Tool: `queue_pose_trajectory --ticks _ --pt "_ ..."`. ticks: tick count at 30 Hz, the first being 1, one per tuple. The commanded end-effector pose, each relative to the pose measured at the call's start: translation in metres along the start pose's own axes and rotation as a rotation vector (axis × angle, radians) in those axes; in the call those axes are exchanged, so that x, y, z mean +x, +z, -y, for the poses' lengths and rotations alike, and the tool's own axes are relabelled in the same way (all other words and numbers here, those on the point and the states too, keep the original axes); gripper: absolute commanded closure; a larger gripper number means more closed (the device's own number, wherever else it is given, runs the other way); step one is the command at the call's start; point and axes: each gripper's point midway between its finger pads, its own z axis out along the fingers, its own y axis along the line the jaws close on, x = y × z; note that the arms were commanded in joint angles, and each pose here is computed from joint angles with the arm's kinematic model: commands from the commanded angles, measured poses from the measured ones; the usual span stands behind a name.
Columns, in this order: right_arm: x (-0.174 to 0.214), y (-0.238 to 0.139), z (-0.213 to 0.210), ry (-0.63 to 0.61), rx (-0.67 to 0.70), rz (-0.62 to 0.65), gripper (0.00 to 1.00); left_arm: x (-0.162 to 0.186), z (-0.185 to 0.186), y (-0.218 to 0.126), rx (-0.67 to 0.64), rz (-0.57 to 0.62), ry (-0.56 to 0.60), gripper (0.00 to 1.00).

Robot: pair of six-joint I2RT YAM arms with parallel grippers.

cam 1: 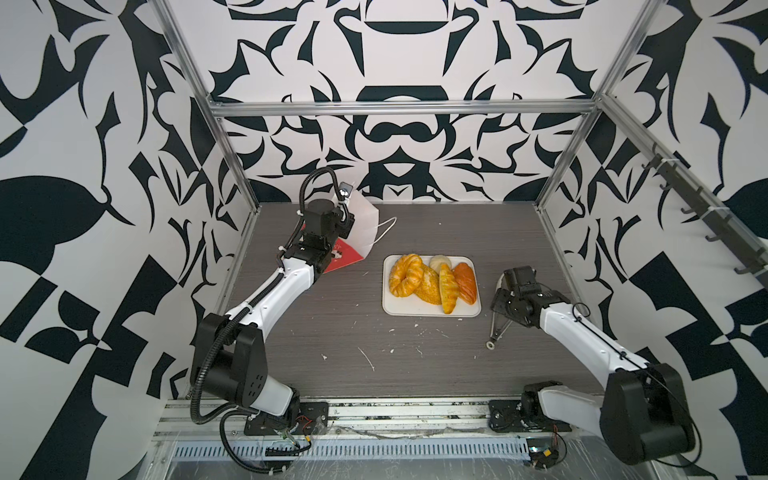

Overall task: Take the fake bread out of the paper bag
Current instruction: 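Lift the paper bag by its handle with the left gripper, moving it farther away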

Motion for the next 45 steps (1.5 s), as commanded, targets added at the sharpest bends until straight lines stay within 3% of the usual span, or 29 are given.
queue_pose_trajectory --ticks 1,8,15,25,30,40,45 --pt "-0.005 -0.003 0.003 0.008 0.011 0.029 0.29 -0.035 -0.006 -0.008 0.020 0.068 -0.105 0.91" --pt "-0.004 0.000 0.001 0.013 -0.008 0.033 0.29 -0.051 -0.009 -0.011 0.032 0.091 -0.242 0.90" --pt "-0.005 0.002 -0.002 0.005 -0.018 0.036 0.30 -0.030 -0.012 -0.008 -0.011 0.045 -0.319 0.90" --pt "0.001 0.005 -0.012 0.014 -0.071 0.003 0.30 0.017 -0.030 0.004 -0.065 -0.028 -0.379 0.89" --pt "0.001 0.003 -0.012 0.018 -0.079 0.007 0.30 0.018 -0.031 0.008 -0.075 -0.020 -0.396 0.89" --pt "0.003 0.005 -0.014 0.020 -0.092 0.000 0.31 0.034 -0.056 -0.006 -0.199 -0.024 -0.392 0.88" --pt "0.006 0.008 -0.015 0.018 -0.096 -0.009 0.31 0.057 -0.074 -0.019 -0.257 -0.068 -0.399 0.82"
